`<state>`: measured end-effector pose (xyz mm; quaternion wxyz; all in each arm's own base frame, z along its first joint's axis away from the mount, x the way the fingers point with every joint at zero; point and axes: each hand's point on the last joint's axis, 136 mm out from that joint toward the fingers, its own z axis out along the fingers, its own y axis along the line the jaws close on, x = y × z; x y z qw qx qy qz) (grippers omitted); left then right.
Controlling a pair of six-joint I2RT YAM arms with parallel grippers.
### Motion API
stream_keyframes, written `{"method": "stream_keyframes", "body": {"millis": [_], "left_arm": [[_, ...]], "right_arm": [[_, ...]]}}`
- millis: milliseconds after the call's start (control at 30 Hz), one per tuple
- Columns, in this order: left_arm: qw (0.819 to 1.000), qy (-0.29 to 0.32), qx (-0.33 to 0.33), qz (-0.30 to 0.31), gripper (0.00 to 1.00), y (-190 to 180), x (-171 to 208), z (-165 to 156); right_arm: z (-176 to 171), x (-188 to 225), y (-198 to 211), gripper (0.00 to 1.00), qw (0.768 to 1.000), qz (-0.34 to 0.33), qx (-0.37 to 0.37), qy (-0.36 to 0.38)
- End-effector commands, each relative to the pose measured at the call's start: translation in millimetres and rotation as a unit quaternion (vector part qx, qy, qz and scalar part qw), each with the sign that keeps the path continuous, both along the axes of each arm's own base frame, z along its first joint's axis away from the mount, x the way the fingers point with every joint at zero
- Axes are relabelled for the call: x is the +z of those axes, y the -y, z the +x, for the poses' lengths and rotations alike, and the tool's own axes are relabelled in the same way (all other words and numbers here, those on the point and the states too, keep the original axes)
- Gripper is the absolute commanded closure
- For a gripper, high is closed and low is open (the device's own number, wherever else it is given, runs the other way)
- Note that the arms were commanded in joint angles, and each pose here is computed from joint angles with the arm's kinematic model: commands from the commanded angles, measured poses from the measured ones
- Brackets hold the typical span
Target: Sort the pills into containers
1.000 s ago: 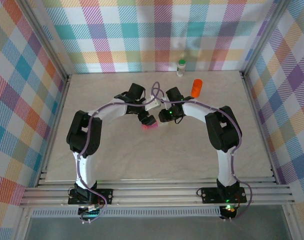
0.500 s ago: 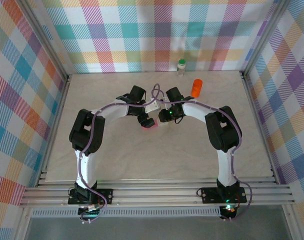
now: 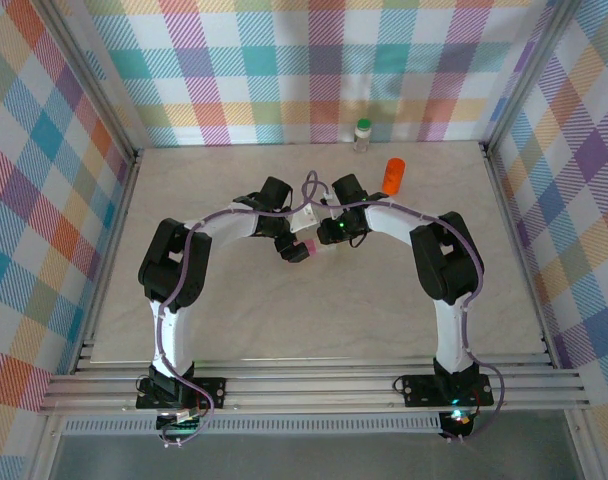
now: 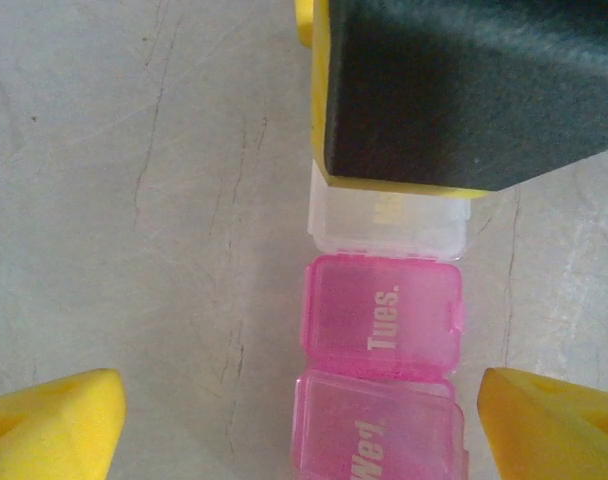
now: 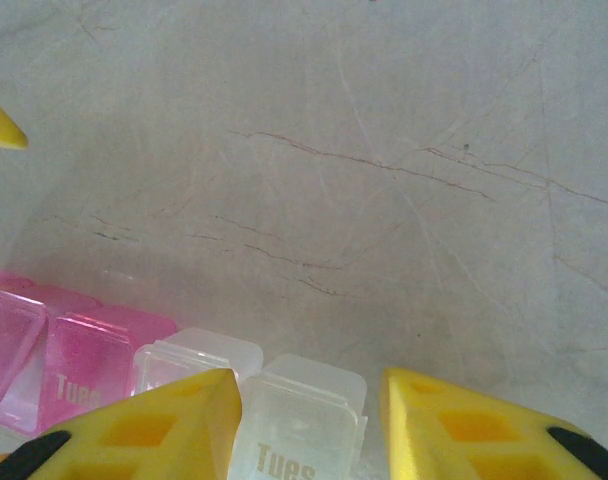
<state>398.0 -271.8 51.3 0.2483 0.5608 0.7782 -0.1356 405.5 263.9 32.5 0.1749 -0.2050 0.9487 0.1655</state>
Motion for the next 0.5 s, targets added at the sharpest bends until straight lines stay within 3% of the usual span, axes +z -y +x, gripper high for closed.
{"method": "stream_keyframes", "body": {"millis": [0, 267, 467], "left_arm": [[0.999, 0.001, -0.035, -0.018, 0.1, 13, 24, -15], [0.999, 0.007, -0.045, -0.024, 0.09, 13, 29, -25], [0.999, 0.009, -0.043, 0.017, 0.09, 4, 14, -21]], "right_arm": [[-58, -79, 47, 0.58, 0.985, -0.124, 0.004, -0.123], [-58, -79, 46, 0.58, 0.985, -0.123, 0.005, -0.123], [-58, -79, 46, 0.58, 0.985, -0.122, 0.005, -0.122]]}}
